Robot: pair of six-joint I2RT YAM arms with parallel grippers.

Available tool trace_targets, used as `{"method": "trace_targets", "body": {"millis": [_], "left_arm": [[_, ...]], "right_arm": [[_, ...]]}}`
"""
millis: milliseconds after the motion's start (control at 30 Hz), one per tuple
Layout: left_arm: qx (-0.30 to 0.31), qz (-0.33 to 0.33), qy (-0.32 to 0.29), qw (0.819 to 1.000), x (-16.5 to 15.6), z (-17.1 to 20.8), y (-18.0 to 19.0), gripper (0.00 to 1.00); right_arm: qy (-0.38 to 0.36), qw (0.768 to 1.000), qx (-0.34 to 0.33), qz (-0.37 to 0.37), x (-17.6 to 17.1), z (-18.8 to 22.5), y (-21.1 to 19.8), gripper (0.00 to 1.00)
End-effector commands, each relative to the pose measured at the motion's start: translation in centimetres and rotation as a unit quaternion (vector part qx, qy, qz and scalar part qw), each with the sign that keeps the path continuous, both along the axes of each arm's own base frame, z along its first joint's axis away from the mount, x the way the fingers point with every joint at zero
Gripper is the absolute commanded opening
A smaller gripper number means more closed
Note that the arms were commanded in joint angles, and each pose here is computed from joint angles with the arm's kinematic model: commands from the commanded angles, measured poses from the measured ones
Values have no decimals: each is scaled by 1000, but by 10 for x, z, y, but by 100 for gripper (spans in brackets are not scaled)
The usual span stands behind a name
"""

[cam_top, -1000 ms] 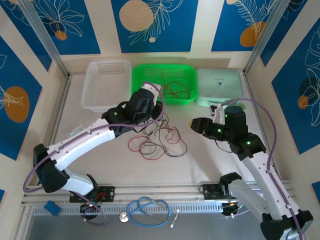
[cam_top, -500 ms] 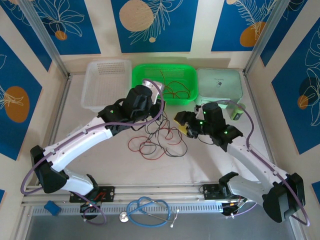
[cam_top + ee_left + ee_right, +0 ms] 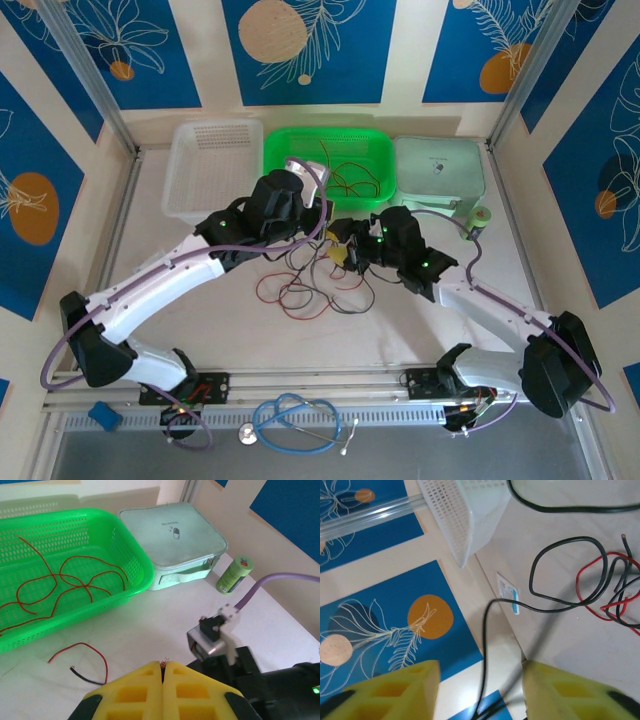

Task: Untangle the cables

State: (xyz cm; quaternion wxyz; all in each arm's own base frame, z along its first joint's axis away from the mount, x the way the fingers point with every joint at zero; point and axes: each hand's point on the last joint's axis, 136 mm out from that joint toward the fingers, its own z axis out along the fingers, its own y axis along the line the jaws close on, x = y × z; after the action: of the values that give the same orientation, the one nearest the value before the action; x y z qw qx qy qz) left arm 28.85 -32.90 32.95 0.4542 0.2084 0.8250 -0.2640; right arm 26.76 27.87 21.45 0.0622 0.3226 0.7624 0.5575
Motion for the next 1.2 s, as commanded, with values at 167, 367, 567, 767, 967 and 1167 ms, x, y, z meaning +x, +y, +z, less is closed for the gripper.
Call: {"method": "trace_targets", "body": {"millis": [167, 367, 567, 767, 967, 1167], "left_arm": [[-26, -2, -61, 998, -5, 48, 12, 0], [-34, 13, -109, 993, -5, 90, 24, 0], [-44, 22, -143, 989, -5, 120, 33, 0], [-49, 26, -164, 985, -6, 138, 36, 0], [-55, 24, -174, 983, -6, 149, 36, 0], [-57, 23, -183, 981, -7, 157, 37, 0]], "right_arm": [[20, 999, -28, -36, 0, -18, -11, 0], [39, 993, -91, -62, -3, -54, -35, 0], [64, 982, -156, -85, -8, -94, -62, 0], [86, 967, -218, -98, -18, -129, -86, 0], [108, 955, -258, -103, -23, -157, -103, 0], [115, 944, -294, -98, -24, -172, -112, 0]]}}
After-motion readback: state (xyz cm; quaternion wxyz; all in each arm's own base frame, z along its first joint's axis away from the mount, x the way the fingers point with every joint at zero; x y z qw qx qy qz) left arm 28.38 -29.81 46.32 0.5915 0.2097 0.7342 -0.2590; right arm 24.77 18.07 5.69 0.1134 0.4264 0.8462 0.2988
